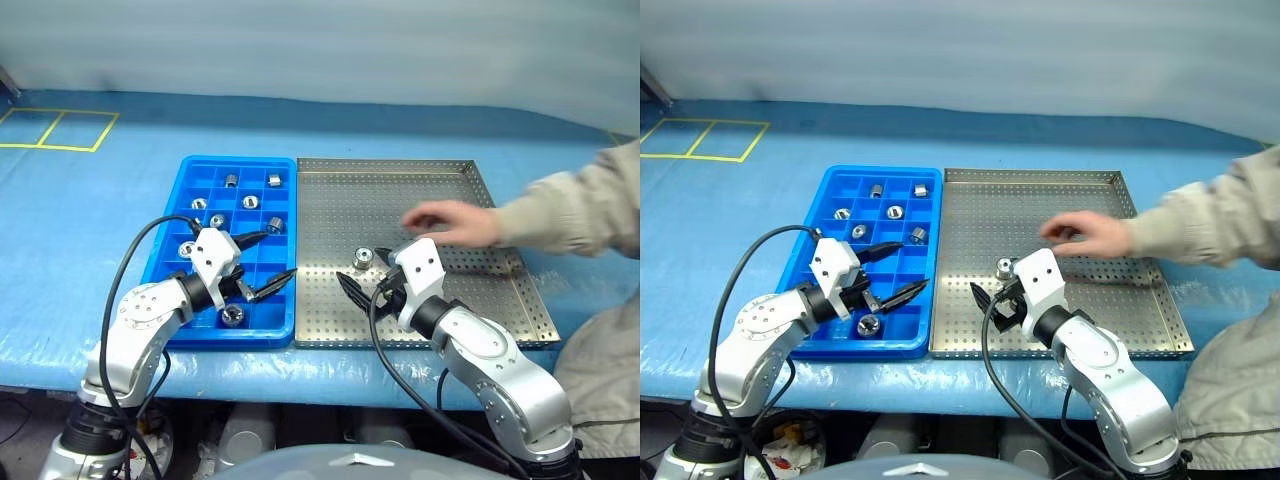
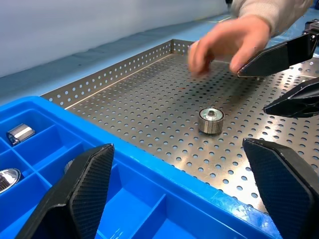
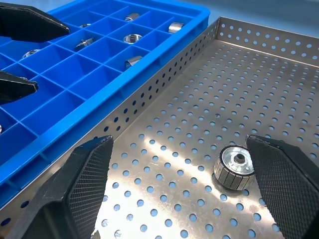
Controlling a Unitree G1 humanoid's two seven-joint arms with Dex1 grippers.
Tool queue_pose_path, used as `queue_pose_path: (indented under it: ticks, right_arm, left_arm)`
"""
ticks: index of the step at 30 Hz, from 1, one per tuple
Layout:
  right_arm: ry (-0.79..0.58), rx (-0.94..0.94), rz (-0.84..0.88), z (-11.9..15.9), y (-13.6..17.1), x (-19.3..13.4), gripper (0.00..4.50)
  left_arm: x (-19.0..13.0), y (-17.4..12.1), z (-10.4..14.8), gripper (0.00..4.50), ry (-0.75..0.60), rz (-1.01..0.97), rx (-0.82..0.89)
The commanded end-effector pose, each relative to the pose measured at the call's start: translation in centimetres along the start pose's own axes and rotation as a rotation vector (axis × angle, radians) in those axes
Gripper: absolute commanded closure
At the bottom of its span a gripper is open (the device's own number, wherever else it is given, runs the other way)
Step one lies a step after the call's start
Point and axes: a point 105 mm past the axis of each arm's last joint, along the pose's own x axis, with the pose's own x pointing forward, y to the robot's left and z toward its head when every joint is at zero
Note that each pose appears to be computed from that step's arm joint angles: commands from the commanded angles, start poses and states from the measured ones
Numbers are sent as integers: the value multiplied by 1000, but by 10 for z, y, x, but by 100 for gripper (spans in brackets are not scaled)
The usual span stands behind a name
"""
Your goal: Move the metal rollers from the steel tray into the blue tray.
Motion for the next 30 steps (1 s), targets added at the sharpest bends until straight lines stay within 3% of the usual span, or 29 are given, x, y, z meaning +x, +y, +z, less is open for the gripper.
queue_pose_path:
  ticks: [1,30]
  right_arm:
    - [-59,-23,-1,14,1,-4,1]
    - [-57,-14,-10,12,3,-5,1]
  left_arm:
    - [-2,2,7,0,-22,3,27]
    - [-4,1,6,0,-16,9,12]
